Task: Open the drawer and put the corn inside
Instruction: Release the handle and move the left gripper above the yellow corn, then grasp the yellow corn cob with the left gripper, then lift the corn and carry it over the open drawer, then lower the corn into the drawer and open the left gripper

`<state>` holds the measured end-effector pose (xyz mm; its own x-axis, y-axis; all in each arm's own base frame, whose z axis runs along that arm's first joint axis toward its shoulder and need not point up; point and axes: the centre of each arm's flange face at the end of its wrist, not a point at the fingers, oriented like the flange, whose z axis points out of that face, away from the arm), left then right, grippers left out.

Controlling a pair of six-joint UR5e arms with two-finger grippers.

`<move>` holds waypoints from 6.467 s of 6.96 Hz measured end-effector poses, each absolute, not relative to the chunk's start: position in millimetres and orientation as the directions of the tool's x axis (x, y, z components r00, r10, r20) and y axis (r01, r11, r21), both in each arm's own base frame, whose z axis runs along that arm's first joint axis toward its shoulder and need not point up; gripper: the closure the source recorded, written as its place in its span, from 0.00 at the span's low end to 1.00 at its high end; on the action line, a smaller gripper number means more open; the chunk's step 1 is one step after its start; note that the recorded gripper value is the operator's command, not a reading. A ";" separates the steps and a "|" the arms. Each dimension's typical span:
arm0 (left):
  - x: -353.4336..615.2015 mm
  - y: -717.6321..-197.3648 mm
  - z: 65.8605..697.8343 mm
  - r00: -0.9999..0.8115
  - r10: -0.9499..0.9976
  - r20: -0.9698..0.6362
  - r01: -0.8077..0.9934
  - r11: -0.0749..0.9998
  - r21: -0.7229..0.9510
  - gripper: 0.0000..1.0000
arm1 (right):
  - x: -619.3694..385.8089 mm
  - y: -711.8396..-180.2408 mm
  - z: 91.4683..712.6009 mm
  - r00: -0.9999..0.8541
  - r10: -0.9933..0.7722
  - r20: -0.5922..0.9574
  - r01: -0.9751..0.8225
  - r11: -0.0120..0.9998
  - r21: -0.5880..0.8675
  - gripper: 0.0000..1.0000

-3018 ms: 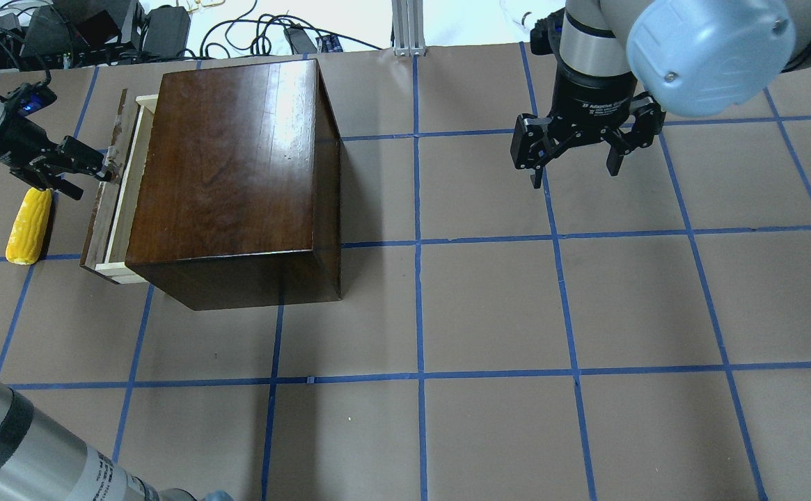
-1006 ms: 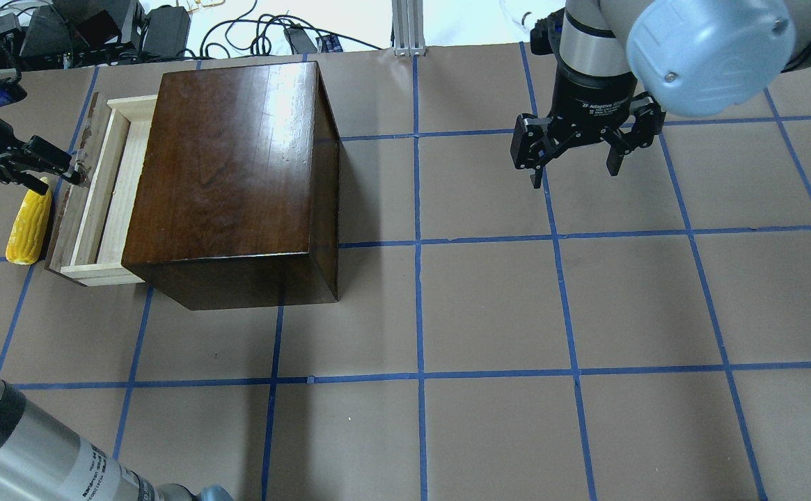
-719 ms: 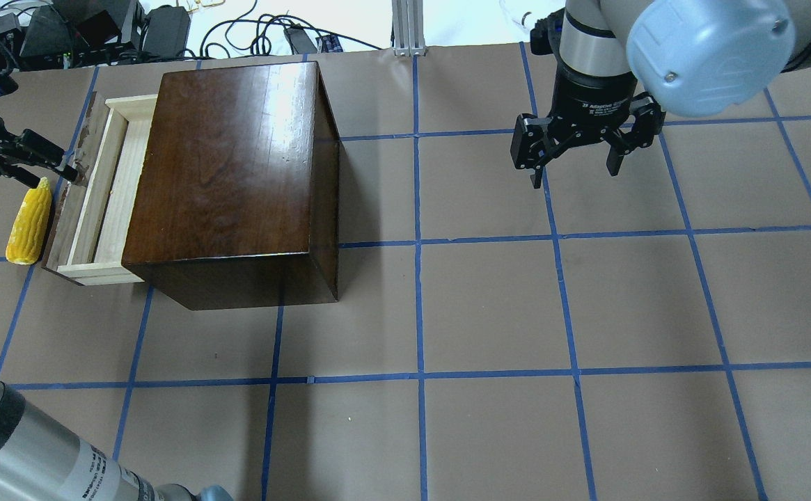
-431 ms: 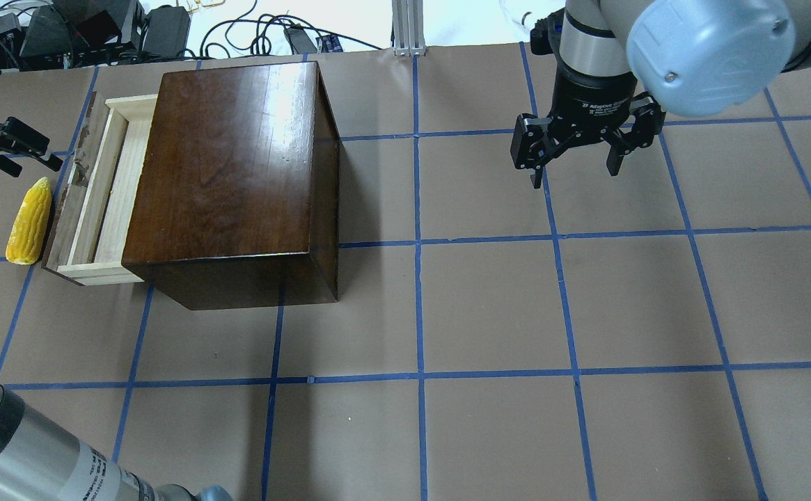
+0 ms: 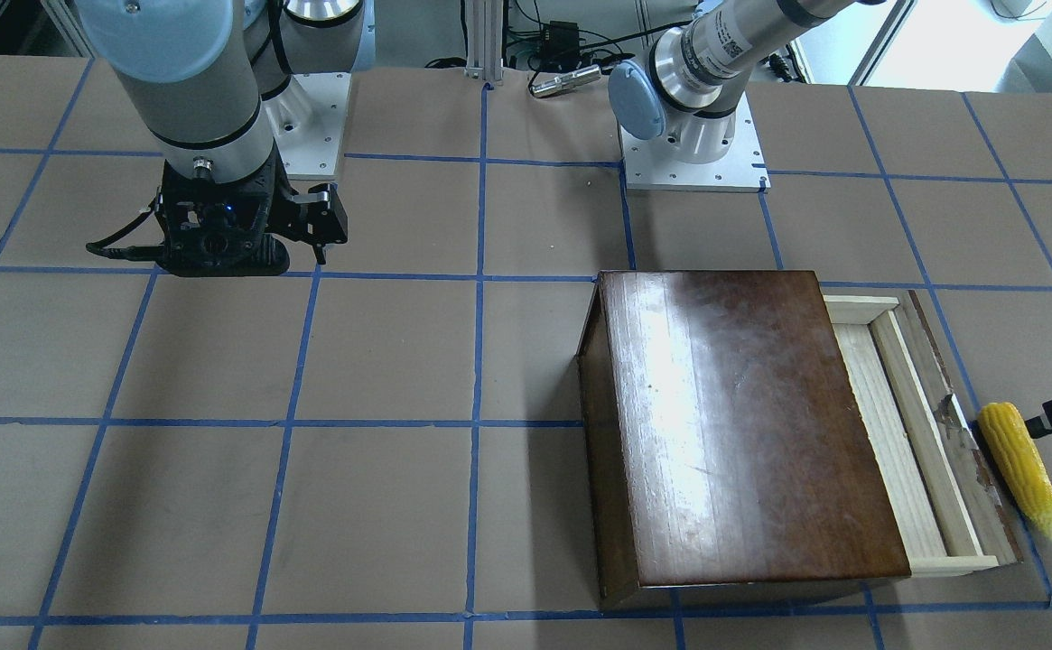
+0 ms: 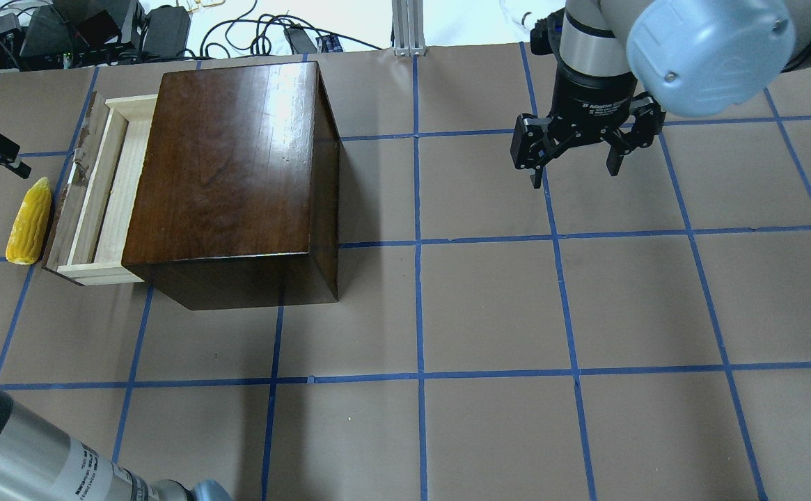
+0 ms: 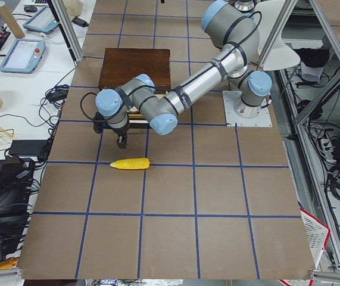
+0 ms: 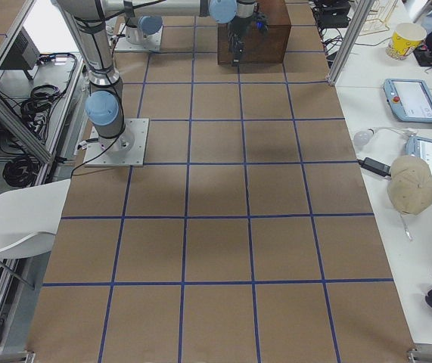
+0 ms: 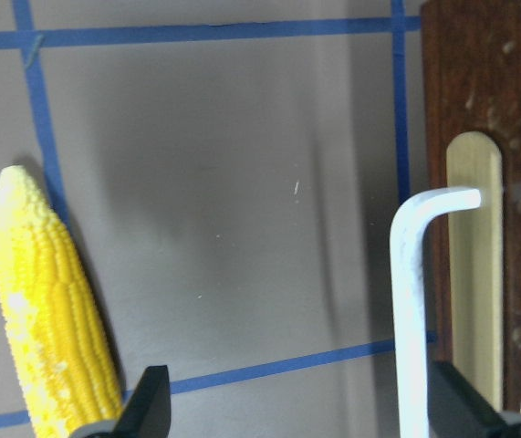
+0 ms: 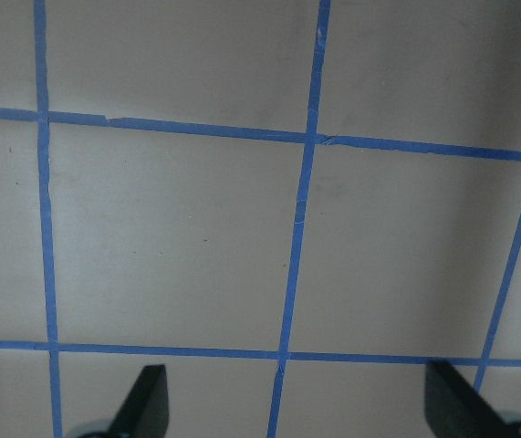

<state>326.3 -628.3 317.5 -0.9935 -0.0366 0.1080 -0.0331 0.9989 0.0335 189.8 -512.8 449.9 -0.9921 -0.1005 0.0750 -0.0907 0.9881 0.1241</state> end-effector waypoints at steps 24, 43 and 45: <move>255.5 -655.6 382.8 -0.996 0.076 -0.043 0.078 0.996 -0.047 1.00 | 189.8 -512.8 449.9 -0.992 -0.100 0.075 -0.090 0.988 0.124 0.00; 115.2 -648.4 323.0 -0.978 -0.038 0.206 -0.003 0.986 0.169 0.00 | 189.8 -512.8 449.9 -0.992 -0.100 0.075 -0.090 0.988 0.124 0.00; 113.5 -644.5 341.8 -0.979 -0.036 0.199 -0.004 0.987 0.159 0.00 | 189.8 -512.8 449.9 -0.992 -0.100 0.075 -0.091 0.988 0.124 0.00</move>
<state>113.5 -644.5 341.8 -0.9793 -0.0360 0.1993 -0.0040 0.9873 0.1588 189.8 -512.8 449.9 -0.9921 -0.1004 0.0750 -0.0906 0.9881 0.1241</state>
